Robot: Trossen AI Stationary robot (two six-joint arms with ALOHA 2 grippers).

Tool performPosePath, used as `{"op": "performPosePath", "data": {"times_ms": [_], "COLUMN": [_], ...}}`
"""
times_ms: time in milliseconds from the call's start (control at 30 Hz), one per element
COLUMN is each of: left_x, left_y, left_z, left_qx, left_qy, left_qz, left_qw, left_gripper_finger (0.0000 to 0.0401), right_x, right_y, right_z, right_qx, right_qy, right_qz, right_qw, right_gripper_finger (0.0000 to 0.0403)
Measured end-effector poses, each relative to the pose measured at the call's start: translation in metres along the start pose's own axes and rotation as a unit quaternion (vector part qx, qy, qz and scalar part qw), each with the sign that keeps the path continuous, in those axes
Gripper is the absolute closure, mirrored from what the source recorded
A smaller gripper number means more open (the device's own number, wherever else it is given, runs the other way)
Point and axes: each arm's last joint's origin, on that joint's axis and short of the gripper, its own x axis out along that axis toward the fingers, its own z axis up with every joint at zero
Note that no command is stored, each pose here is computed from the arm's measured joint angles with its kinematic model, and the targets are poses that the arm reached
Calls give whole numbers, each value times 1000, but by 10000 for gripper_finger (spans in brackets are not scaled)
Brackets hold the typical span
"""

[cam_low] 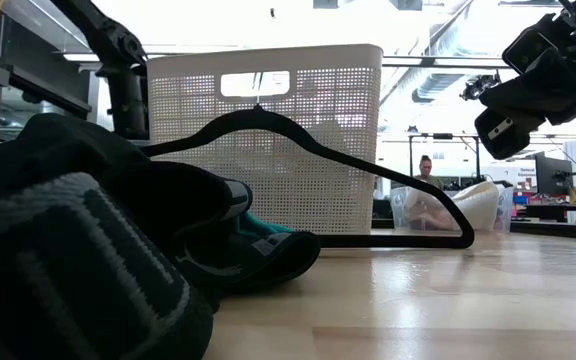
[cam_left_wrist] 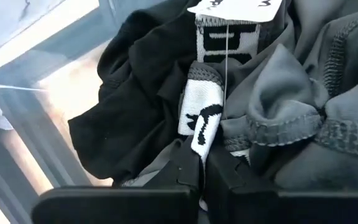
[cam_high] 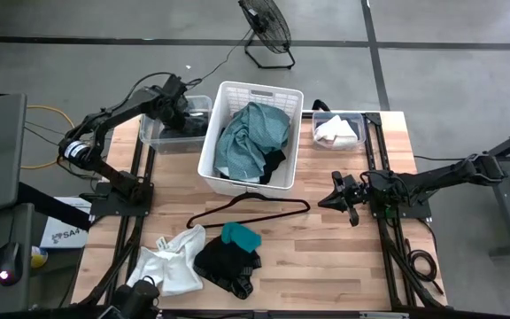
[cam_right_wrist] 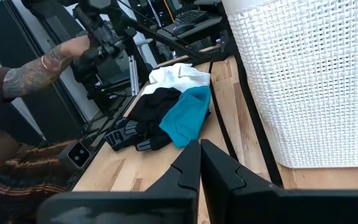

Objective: Pick & Place Cloths
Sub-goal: Put the grey boxer shorts into the left transparent bin, then put the white boxer short into the left transparent bin

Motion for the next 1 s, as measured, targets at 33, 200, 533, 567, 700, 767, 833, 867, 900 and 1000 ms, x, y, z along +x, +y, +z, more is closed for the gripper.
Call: {"op": "performPosePath", "data": {"times_ms": [33,200,533,567,700,767,833,867,900,1000], "left_x": [-1,-15,-75,-81,-99,-107,-113,-117,-121,-134], "left_y": [0,0,1,1,0,-1,-4,-7,-10,-24], "left_z": [0,4,8,7,-2,-10,-18,-22,-27,-40], "left_qx": [0,4,1,1,2,5,12,18,27,57], "left_qy": [-1,-20,-69,-70,-61,-56,-48,-44,-44,-52], "left_qz": [-1,-2,-3,-4,-21,-50,-81,-92,-99,-114], "left_qw": [1000,1000,998,998,998,997,996,995,994,990], "left_gripper_finger": [396,341,181,172,155,153,153,153,153,153], "right_x": [0,0,0,0,0,0,0,0,0,0], "right_y": [0,0,0,0,0,0,0,0,0,0], "right_z": [0,0,0,0,0,0,0,0,0,0], "right_qx": [0,0,0,0,0,0,0,0,0,0], "right_qy": [0,0,0,0,0,0,0,0,0,0], "right_qz": [0,0,0,0,0,0,0,0,0,0], "right_qw": [1000,1000,1000,1000,1000,1000,1000,1000,1000,1000], "right_gripper_finger": [400,400,400,400,400,400,400,400,400,400]}}
